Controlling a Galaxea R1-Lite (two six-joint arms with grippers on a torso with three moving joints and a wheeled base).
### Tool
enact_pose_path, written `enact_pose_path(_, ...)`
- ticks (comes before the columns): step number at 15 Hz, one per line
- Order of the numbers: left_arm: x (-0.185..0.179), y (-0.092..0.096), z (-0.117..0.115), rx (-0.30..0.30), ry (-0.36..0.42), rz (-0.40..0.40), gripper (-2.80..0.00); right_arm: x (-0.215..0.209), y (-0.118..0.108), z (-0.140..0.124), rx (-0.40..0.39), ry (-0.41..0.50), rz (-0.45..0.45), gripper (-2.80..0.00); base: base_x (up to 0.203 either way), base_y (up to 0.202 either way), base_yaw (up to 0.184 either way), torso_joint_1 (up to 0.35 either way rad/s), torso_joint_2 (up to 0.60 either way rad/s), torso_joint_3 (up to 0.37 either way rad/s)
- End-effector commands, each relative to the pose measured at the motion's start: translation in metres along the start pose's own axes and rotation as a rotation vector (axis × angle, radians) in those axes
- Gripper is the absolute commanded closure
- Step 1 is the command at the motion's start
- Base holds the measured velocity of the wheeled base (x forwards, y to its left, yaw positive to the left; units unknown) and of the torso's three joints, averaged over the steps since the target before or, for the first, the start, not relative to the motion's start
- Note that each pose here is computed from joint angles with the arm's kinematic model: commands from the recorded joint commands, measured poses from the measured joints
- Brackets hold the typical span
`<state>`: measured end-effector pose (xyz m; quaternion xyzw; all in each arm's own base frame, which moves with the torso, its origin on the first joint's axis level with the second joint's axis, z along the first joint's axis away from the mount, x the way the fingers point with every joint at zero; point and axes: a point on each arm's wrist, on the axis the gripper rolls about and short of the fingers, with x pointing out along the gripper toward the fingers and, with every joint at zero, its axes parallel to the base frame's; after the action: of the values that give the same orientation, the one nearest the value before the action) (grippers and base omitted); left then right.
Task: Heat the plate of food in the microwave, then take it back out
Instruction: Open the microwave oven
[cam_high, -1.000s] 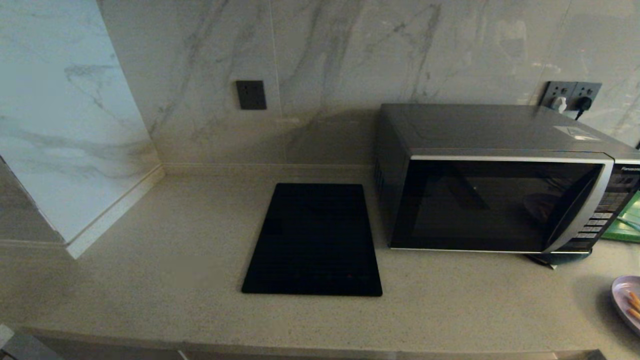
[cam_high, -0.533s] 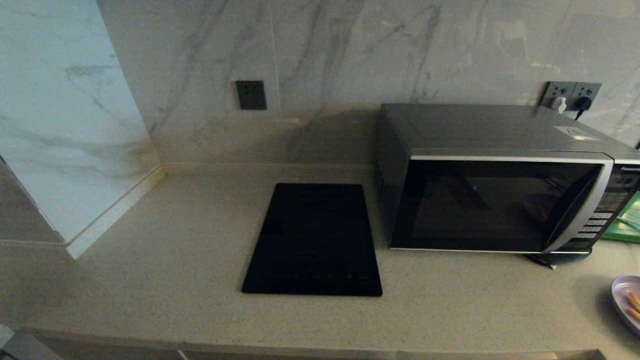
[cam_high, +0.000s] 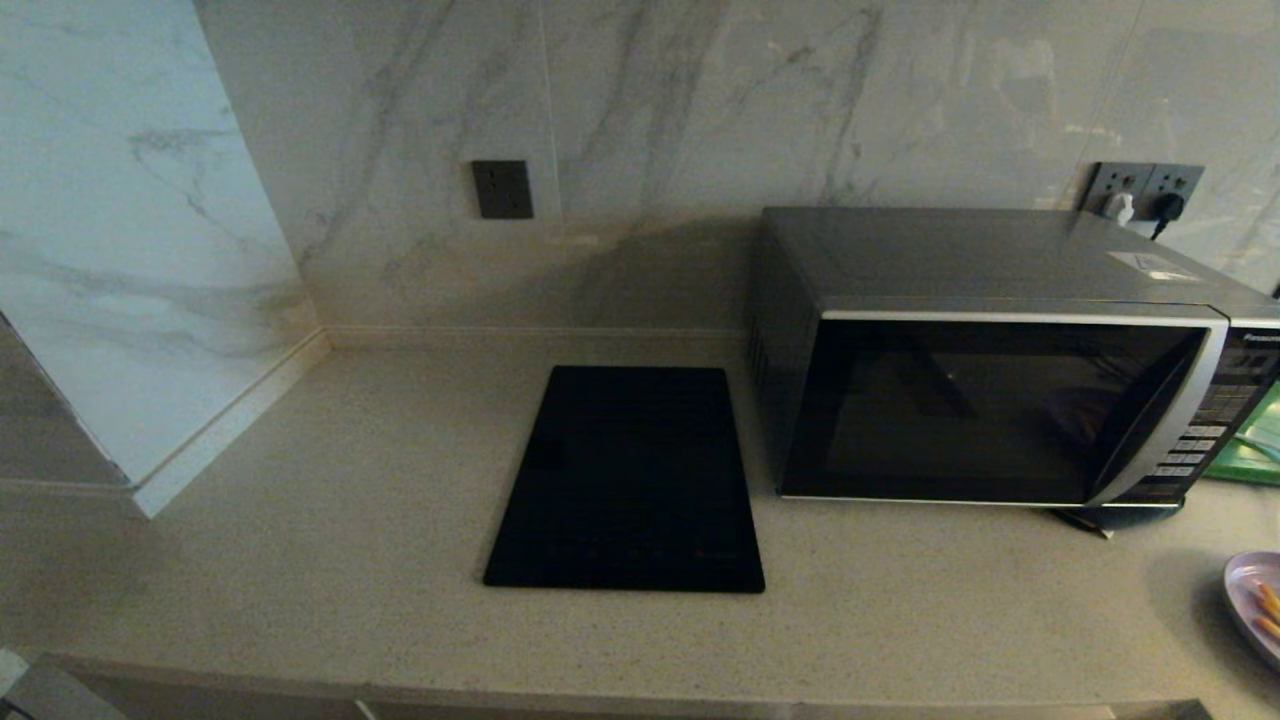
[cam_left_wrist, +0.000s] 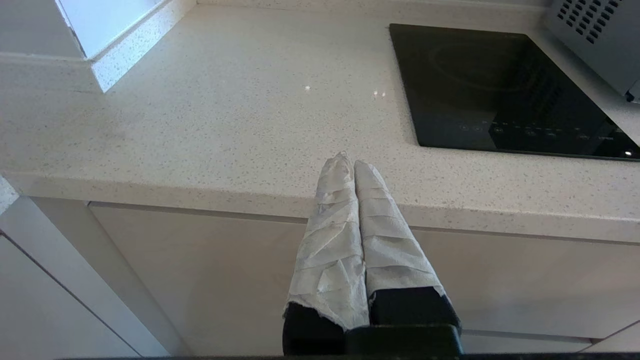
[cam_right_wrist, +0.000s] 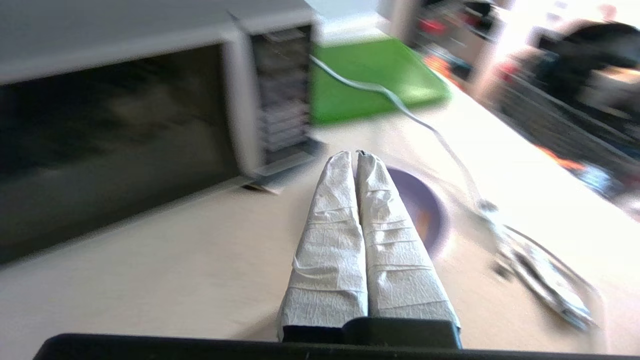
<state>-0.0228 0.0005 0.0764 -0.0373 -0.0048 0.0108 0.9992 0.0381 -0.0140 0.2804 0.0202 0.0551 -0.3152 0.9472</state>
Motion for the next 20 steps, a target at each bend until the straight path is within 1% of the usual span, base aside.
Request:
enact_pose_path(1, 0.0, 0.0, 0.0, -0.001, -0.001, 0.001, 0.0, 0.018, 0.01, -0.011, -0.086, 0.072, -0.1, 0.0, 0.0, 0.0, 0.0, 0.0, 0.0, 0.0)
enact_pose_path(2, 0.0, 0.0, 0.0, -0.001, 0.001, 0.001, 0.0, 0.024, 0.013, -0.015, -0.119, 0.087, -0.155, 0.0, 0.0, 0.0, 0.0, 0.0, 0.0, 0.0)
enact_pose_path(3, 0.0, 0.0, 0.0, -0.001, 0.001, 0.001, 0.0, 0.03, 0.016, -0.016, -0.135, 0.094, -0.183, 0.0, 0.0, 0.0, 0.0, 0.0, 0.0, 0.0)
enact_pose_path(4, 0.0, 0.0, 0.0, -0.001, 0.001, 0.001, 0.0, 0.032, 0.019, -0.016, -0.137, 0.09, -0.183, 0.0, 0.0, 0.0, 0.0, 0.0, 0.0, 0.0)
enact_pose_path(6, 0.0, 0.0, 0.0, -0.001, 0.001, 0.001, 0.0, 0.031, 0.024, -0.015, -0.139, 0.082, -0.123, 0.0, 0.0, 0.0, 0.0, 0.0, 0.0, 0.0)
enact_pose_path(8, 0.0, 0.0, 0.0, -0.001, 0.0, 0.001, 0.0, 0.031, 0.036, -0.013, -0.126, 0.082, -0.019, 0.0, 0.0, 0.0, 0.0, 0.0, 0.0, 0.0)
enact_pose_path(10, 0.0, 0.0, 0.0, -0.001, 0.0, 0.001, 0.0, 0.036, 0.057, -0.01, -0.073, 0.105, 0.086, 0.0, 0.0, 0.0, 0.0, 0.0, 0.0, 0.0)
enact_pose_path(12, 0.0, 0.0, 0.0, -0.001, 0.001, 0.001, 0.0, 0.042, 0.075, -0.012, -0.054, 0.138, 0.127, 0.0, 0.0, 0.0, 0.0, 0.0, 0.0, 0.0)
enact_pose_path(15, 0.0, 0.0, 0.0, -0.001, 0.0, 0.001, 0.0, 0.058, 0.099, -0.021, -0.056, 0.199, 0.112, 0.0, 0.0, 0.0, 0.0, 0.0, 0.0, 0.0)
enact_pose_path(17, 0.0, 0.0, 0.0, -0.001, 0.0, 0.001, 0.0, 0.067, 0.11, -0.029, -0.073, 0.231, 0.092, 0.0, 0.0, 0.0, 0.0, 0.0, 0.0, 0.0)
enact_pose_path(19, 0.0, 0.0, 0.0, -0.001, -0.001, 0.001, 0.0, 0.075, 0.118, -0.033, -0.08, 0.232, 0.067, 0.0, 0.0, 0.0, 0.0, 0.0, 0.0, 0.0)
enact_pose_path(20, 0.0, 0.0, 0.0, -0.001, 0.0, 0.001, 0.0, 0.078, 0.12, -0.035, -0.088, 0.238, 0.057, -2.8, 0.0, 0.0, 0.0, 0.0, 0.0, 0.0)
